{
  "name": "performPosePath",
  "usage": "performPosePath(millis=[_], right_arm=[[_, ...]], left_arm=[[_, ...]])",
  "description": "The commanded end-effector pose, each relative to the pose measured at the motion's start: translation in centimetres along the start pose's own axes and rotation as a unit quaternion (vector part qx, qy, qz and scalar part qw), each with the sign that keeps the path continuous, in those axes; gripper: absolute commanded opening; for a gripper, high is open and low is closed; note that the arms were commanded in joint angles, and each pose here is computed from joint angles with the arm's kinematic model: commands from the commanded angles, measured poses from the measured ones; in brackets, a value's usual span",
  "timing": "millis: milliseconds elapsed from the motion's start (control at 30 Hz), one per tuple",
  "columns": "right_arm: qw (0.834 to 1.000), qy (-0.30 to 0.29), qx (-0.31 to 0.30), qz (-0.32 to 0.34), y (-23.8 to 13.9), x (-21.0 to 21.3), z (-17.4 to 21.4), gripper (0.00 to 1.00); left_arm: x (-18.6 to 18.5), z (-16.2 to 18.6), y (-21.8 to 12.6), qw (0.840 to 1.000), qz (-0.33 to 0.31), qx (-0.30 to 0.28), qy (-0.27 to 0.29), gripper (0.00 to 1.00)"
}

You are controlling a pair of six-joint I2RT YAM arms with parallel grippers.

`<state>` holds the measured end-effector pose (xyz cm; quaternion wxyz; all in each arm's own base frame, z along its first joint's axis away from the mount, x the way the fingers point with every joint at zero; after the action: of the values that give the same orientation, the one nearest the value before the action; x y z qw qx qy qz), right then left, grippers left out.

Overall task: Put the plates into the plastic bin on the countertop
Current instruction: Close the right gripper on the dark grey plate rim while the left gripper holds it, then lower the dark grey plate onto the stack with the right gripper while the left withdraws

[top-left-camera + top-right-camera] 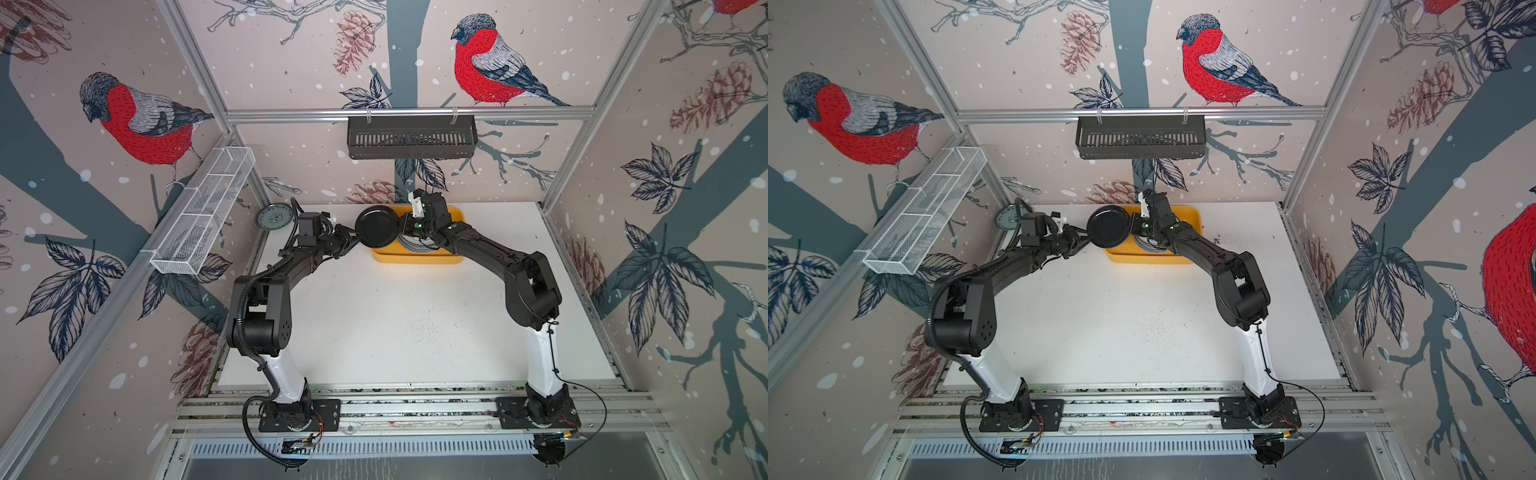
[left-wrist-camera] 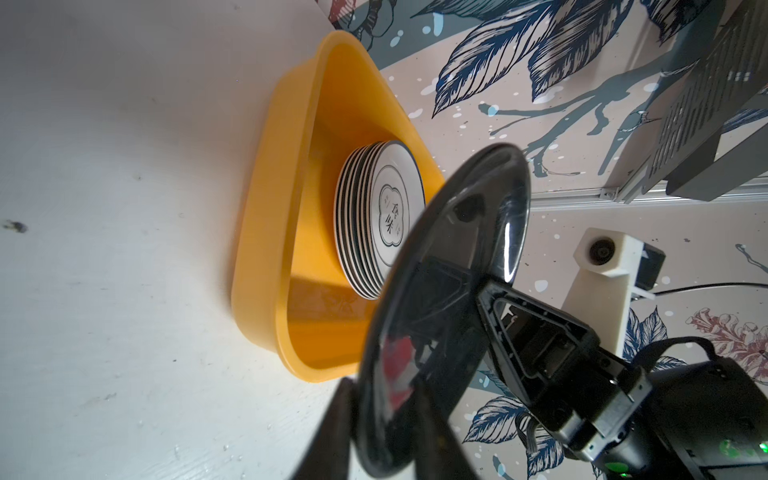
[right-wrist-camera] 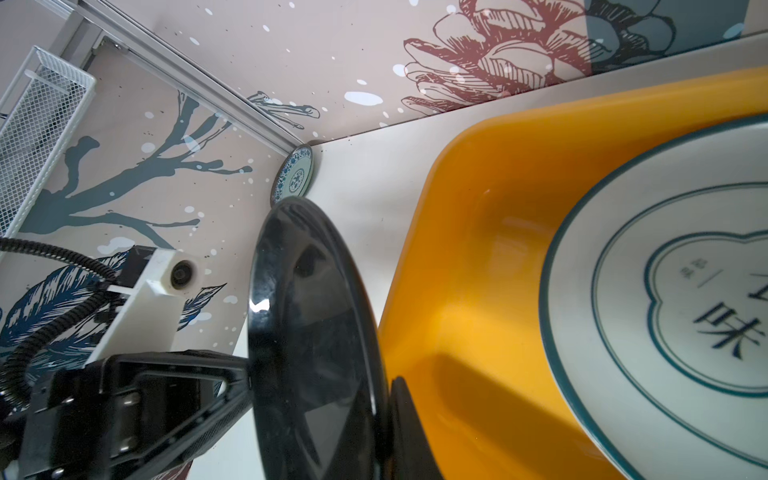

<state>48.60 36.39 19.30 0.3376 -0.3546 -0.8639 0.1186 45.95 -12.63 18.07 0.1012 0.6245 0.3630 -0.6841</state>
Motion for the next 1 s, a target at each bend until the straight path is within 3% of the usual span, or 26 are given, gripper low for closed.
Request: performPosePath(millis=[0, 200, 667, 967], right_arm=[[1.000, 0.004, 0.002, -0.005, -0.3, -0.1, 0.0, 0.08], [0.999, 0.045, -0.013, 0.003, -1.3, -2.3, -0.4, 0.07], [0.978, 0.181, -0.052, 0.091, -3.7, -13.1, -0.9, 0.07], [0.973, 0.201, -0.033, 0.112, -3.0, -15.4, -0.2, 0.07]], left_arm=[[-0.5, -0.6, -0.3, 1.000, 0.005, -0.024, 0.017, 0.63], [0.9, -1.2, -1.5, 0.997, -0.018, -0.069, 0.022, 0.96], [2.0, -3.6, -3.6, 0.988, -0.071, -0.132, 0.027, 0.96], [2.7, -3.9, -3.6, 0.987, -0.079, -0.142, 0.011, 0.96]])
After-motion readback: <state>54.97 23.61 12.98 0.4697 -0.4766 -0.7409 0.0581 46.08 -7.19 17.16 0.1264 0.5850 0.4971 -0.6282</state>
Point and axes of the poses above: each gripper's point midway between its finger pads, its own y axis out along the fingers, its own x axis along the line the jaws close on, z = x × y, the point moved 2 cm from there along -y, back along the fingers, and after that the axes turned 12 degrees about -y, right-handed, at the moved point
